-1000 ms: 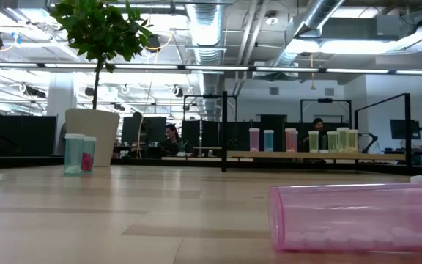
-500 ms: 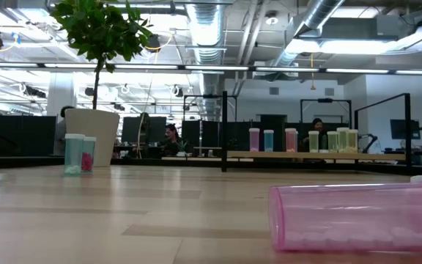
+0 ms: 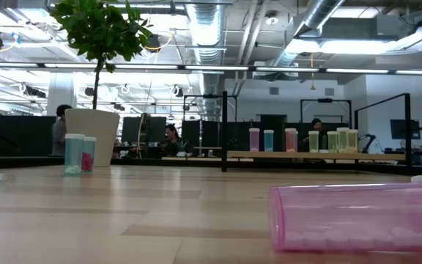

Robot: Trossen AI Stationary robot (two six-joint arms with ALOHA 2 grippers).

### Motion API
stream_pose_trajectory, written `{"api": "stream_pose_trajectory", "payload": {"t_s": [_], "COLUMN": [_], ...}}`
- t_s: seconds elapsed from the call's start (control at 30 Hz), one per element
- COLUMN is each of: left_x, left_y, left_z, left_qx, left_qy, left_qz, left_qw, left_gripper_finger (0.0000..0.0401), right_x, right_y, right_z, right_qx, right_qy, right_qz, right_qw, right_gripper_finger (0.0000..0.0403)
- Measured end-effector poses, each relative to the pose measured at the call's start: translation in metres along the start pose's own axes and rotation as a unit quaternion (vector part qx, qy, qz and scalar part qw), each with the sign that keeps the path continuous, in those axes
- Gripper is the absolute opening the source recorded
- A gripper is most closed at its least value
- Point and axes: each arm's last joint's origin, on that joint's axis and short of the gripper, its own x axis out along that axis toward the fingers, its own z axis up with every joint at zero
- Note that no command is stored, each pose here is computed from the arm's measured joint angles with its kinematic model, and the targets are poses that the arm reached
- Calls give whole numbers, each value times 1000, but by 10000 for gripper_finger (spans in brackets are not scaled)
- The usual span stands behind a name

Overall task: Pick and place medicine bottles onto shelf by color
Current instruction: Put the blue pill bottle on the shelf

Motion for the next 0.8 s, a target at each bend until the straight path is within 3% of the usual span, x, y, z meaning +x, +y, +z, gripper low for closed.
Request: {"api": "stream_pose_trajectory", "payload": {"t_s": [0.13,0.23,0.43,0.63,0.8], "left_x": [1,8,23,27,24], "left_y": [0,8,34,43,41], "left_z": [-17,-33,-53,-52,-52], "left_qx": [-12,-68,-200,-244,-269], "left_qy": [71,147,307,349,378], "left_qz": [-32,-113,-244,-330,-385], "left_qw": [997,980,898,843,798], "left_gripper_finger": [83,83,83,82,82], "right_x": [-22,-18,1,36,58], "right_y": [0,1,-3,-6,-8], "right_z": [2,-5,-24,-42,-48], "right_qx": [29,-15,-126,-248,-324], "right_qy": [4,34,123,174,173], "right_qz": [-1,1,2,12,26], "right_qw": [1000,999,984,953,930], "right_gripper_finger": [264,265,265,265,265]}}
